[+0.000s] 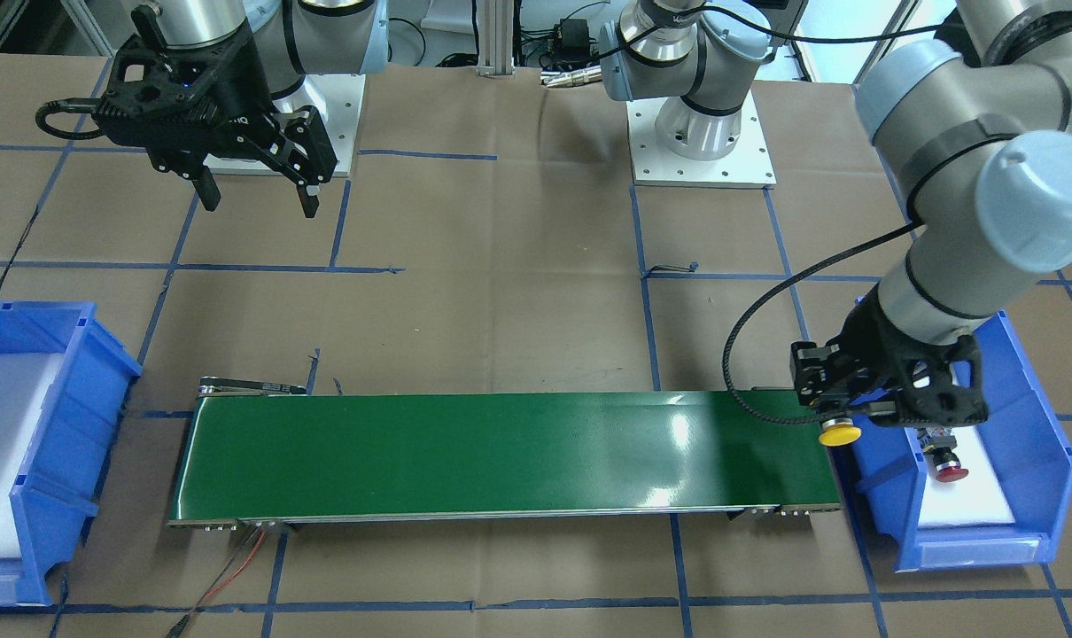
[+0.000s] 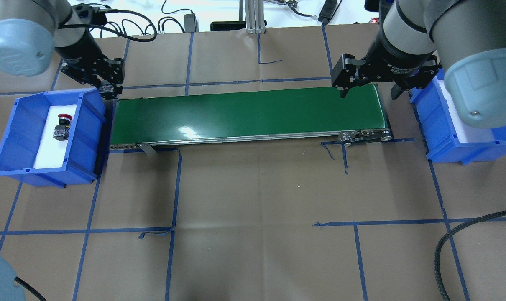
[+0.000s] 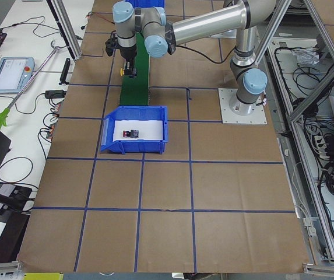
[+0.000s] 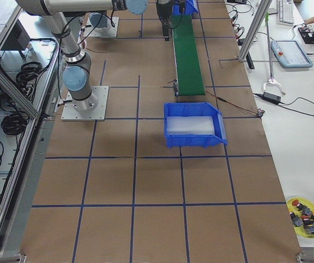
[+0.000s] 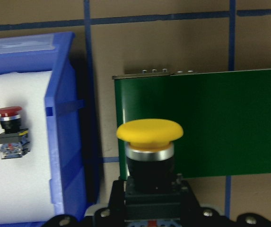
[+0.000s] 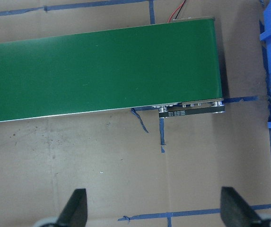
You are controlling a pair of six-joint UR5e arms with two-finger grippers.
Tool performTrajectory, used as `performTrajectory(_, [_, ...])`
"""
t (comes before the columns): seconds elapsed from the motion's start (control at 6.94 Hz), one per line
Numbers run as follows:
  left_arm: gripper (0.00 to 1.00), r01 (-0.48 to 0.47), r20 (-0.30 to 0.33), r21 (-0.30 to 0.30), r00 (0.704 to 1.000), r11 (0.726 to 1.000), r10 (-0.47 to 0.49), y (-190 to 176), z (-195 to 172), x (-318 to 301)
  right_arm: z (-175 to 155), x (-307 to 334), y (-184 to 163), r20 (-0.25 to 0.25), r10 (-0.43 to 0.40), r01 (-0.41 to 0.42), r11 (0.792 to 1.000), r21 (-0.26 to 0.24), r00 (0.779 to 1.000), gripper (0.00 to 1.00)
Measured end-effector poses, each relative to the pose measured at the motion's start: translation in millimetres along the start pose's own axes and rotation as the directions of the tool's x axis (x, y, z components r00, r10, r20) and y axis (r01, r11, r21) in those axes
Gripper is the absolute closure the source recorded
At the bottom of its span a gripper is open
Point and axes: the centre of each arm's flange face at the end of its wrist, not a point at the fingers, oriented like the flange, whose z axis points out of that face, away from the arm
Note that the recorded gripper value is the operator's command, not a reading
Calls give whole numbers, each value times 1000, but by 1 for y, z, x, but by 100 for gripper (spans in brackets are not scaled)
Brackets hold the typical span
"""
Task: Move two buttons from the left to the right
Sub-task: 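Carry the yellow button to the conveyor's near end and lower it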
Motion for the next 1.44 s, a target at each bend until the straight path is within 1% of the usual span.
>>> performTrajectory(0.29, [89,15,-1,-6,1000,1000,-15,-16,57,48,-2,0,1,0,-1,1,1000,2,1000,0])
performTrajectory(0.43, [89,10,-1,-4,1000,1000,-10,-18,81,59,-3,0,1,1,-1,1,1000,3,1000,0])
performTrajectory(0.72, [89,5,-2,-4,1000,1000,-5,-6,106,66,-2,0,0,1,-1,1,1000,3,1000,0])
performTrajectory(0.86, [73,4,-2,2,1000,1000,-4,3,114,68,-2,0,0,0,-1,1,1000,1,1000,0])
performTrajectory(1.01, [14,5,-2,7,1000,1000,-5,10,121,68,-2,0,0,0,-1,1,1000,0,1000,0])
performTrajectory(1.15, [1,6,-2,11,1000,1000,-6,15,125,68,-2,0,0,0,-1,1,1000,1,1000,0])
performTrajectory(1.44, [0,9,-3,27,1000,1000,-8,13,120,68,0,0,-1,0,3,-3,1000,0,1000,0])
